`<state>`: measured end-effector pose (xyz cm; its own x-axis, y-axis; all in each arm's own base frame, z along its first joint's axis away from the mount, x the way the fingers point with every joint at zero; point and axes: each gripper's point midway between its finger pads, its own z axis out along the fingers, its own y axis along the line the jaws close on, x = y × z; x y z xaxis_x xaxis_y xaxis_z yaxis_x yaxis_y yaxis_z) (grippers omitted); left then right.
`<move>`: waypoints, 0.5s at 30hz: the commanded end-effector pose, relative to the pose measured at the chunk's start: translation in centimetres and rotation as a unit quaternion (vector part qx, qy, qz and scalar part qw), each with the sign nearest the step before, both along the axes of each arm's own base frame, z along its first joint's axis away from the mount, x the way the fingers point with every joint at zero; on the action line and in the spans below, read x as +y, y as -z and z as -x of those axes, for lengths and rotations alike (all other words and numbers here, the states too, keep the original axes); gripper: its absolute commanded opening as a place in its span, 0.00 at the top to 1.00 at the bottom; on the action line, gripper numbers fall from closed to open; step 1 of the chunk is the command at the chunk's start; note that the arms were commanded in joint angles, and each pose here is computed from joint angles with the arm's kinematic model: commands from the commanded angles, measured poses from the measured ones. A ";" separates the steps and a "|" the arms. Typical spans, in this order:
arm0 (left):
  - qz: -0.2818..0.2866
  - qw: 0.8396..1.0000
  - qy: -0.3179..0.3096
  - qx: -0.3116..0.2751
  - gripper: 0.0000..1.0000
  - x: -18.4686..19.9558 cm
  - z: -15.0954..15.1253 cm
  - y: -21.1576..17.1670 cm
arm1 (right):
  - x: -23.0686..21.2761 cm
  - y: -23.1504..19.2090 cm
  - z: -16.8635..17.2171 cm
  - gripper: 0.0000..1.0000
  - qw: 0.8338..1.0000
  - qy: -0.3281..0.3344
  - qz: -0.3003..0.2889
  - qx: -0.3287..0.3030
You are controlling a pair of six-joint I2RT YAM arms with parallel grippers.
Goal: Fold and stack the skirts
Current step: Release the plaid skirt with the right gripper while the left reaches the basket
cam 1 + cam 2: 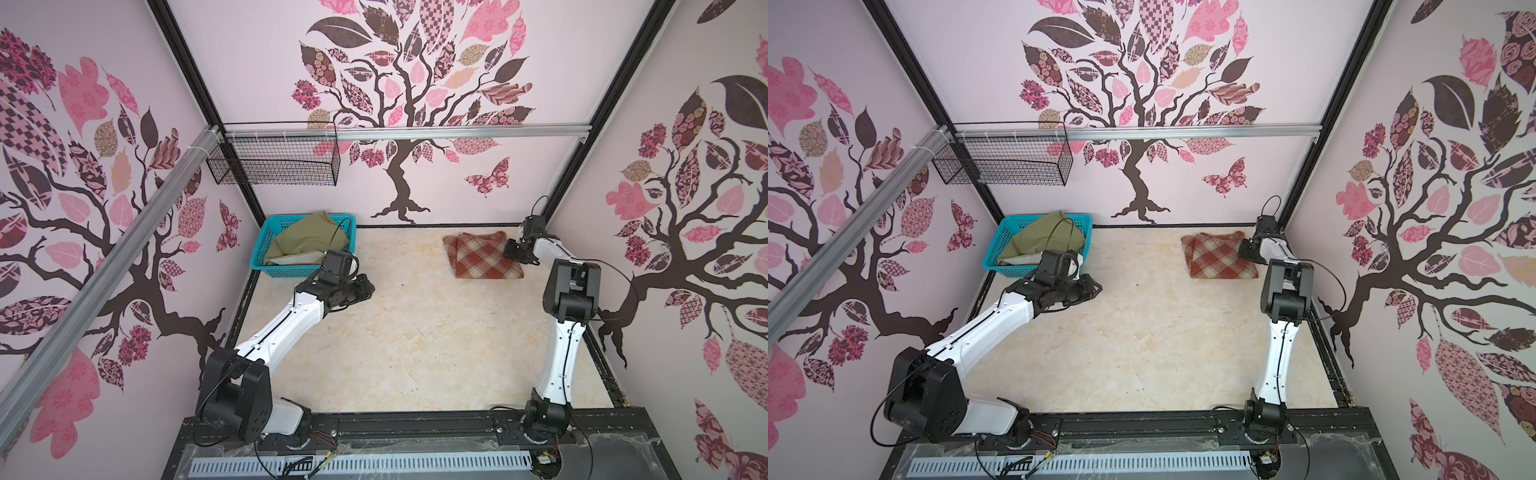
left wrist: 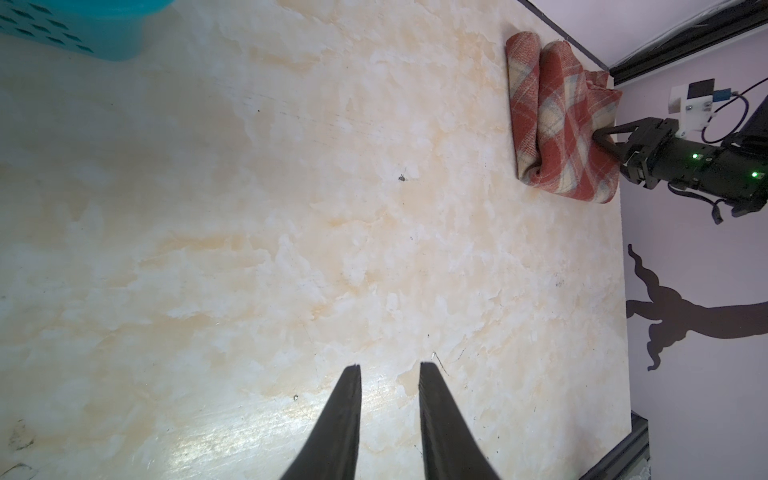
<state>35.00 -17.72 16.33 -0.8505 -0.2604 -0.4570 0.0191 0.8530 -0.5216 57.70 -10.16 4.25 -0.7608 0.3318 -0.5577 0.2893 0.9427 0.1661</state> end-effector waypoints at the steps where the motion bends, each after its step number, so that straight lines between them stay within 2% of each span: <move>1: 0.010 0.999 -0.012 -0.035 0.71 0.8 -1.1 -2.3 | -1.3 -6.4 0.3 0.47 0.996 0.031 0.039 -0.071; 4: 0.018 0.998 -0.038 -0.036 0.72 2.7 -2.2 -2.6 | -0.5 -10.7 1.8 0.45 0.992 0.039 0.022 -0.119; 8: 0.035 0.994 -0.101 -0.017 0.71 6.6 -4.1 -3.0 | 2.6 -14.5 4.7 0.44 0.988 0.033 -0.012 -0.150; 11: 0.037 0.990 -0.136 -0.027 0.67 9.4 -5.4 -3.6 | 5.6 -15.0 7.3 0.42 0.987 0.036 -0.003 -0.159; 15: -0.002 0.978 -0.201 -0.048 0.61 13.5 -7.3 -4.2 | 10.4 -13.7 10.2 0.40 0.984 0.004 -0.071 -0.165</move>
